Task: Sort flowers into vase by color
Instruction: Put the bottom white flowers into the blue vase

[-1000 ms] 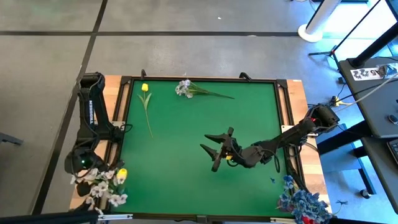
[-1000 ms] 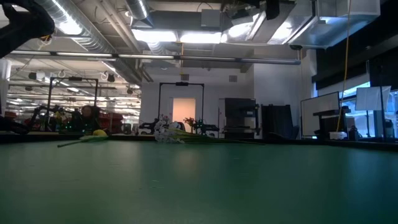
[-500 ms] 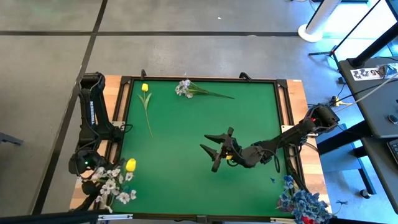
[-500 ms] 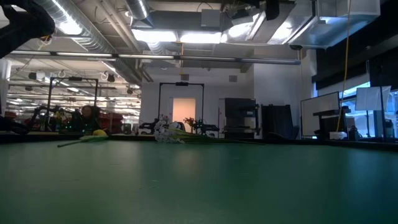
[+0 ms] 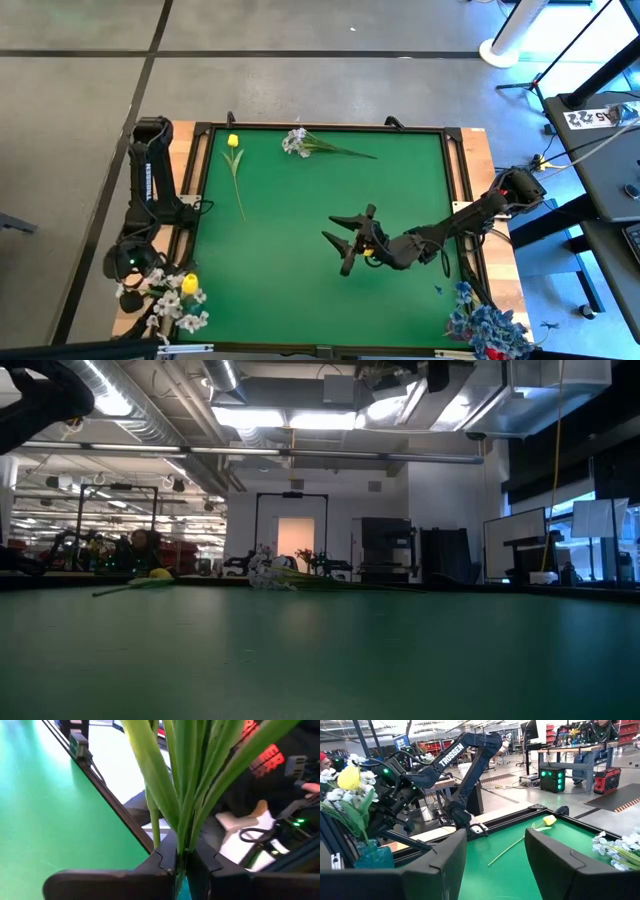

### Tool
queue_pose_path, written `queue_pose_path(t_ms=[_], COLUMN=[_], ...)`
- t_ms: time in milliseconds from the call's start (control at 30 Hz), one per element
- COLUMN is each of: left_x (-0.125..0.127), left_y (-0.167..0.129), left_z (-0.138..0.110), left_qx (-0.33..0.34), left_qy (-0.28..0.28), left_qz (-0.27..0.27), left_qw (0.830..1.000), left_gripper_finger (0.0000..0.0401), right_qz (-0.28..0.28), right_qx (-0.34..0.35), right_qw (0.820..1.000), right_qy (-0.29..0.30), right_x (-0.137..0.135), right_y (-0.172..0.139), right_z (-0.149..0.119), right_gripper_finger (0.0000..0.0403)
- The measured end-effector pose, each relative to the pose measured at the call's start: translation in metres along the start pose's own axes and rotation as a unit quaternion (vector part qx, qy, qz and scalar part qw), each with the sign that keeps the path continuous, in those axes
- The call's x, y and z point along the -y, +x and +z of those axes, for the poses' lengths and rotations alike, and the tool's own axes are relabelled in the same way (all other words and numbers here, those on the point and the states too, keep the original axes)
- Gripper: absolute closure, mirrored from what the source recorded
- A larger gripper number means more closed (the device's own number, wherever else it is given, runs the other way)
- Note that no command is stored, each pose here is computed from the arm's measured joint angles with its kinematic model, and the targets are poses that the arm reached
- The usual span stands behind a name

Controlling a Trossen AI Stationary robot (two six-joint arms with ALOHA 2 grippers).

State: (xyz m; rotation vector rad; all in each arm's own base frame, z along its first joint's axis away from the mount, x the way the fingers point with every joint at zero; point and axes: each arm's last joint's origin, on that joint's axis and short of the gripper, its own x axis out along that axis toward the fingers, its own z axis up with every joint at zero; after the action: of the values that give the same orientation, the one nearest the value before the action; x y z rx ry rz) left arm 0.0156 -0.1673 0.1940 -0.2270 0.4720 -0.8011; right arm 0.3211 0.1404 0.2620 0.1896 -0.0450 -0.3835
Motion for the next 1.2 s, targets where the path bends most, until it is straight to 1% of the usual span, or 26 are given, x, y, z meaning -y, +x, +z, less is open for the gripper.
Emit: queue_pose_path(t_ms=[133, 300, 433, 533, 667, 833, 967, 1033, 1100, 1200], left_x=[0.002, 0.0033, 0.0043, 0.0042, 0.0049, 0.0073, 0.0088, 0.0086, 0.0087, 0.0084], left_y=[-0.0013, -0.0018, -0.002, -0.0019, -0.002, -0.0022, -0.004, -0.0059, -0.0084, -0.0097], left_z=[0.0001, 0.0023, 0.0013, 0.0004, 0.0, 0.0015, 0.003, 0.0043, 0.0063, 0.0075], left_qx=[0.007, 0.016, -0.001, -0.011, -0.024, -0.031, -0.049, -0.055, -0.057, -0.053], left_qy=[-0.011, -0.022, -0.05, -0.087, -0.131, -0.169, -0.235, -0.255, -0.263, -0.256], left_qz=[-0.003, -0.009, -0.028, -0.033, -0.044, -0.066, -0.086, -0.093, -0.104, -0.107], left_qw=[1.0, 1.0, 0.998, 0.996, 0.99, 0.983, 0.967, 0.961, 0.957, 0.959], left_gripper_finger=[0.0371, 0.0334, 0.031, 0.03, 0.0297, 0.0297, 0.0297, 0.0297, 0.0296, 0.0296], right_qz=[-0.007, -0.004, -0.003, -0.003, -0.005, -0.008, -0.008, -0.008, -0.008, -0.008], right_qx=[0.004, 0.013, 0.017, 0.017, 0.017, 0.021, 0.022, 0.022, 0.024, 0.025], right_qw=[1.0, 1.0, 1.0, 1.0, 1.0, 1.0, 1.0, 1.0, 1.0, 1.0], right_qy=[0.004, 0.014, 0.019, 0.019, 0.019, 0.022, 0.018, 0.012, 0.007, 0.007], right_x=[0.0032, 0.0056, 0.0053, 0.0053, 0.0065, 0.0082, 0.0083, 0.0083, 0.0082, 0.0081], right_y=[0.0034, 0.0065, 0.0064, 0.0064, 0.0075, 0.0094, 0.0094, 0.0094, 0.0094, 0.0093], right_z=[0.0014, 0.0043, 0.0053, 0.0052, 0.0055, 0.0067, 0.007, 0.0071, 0.0074, 0.0076], right_gripper_finger=[0.0203, 0.0203, 0.0203, 0.0203, 0.0203, 0.0203, 0.0203, 0.0203, 0.0203, 0.0203])
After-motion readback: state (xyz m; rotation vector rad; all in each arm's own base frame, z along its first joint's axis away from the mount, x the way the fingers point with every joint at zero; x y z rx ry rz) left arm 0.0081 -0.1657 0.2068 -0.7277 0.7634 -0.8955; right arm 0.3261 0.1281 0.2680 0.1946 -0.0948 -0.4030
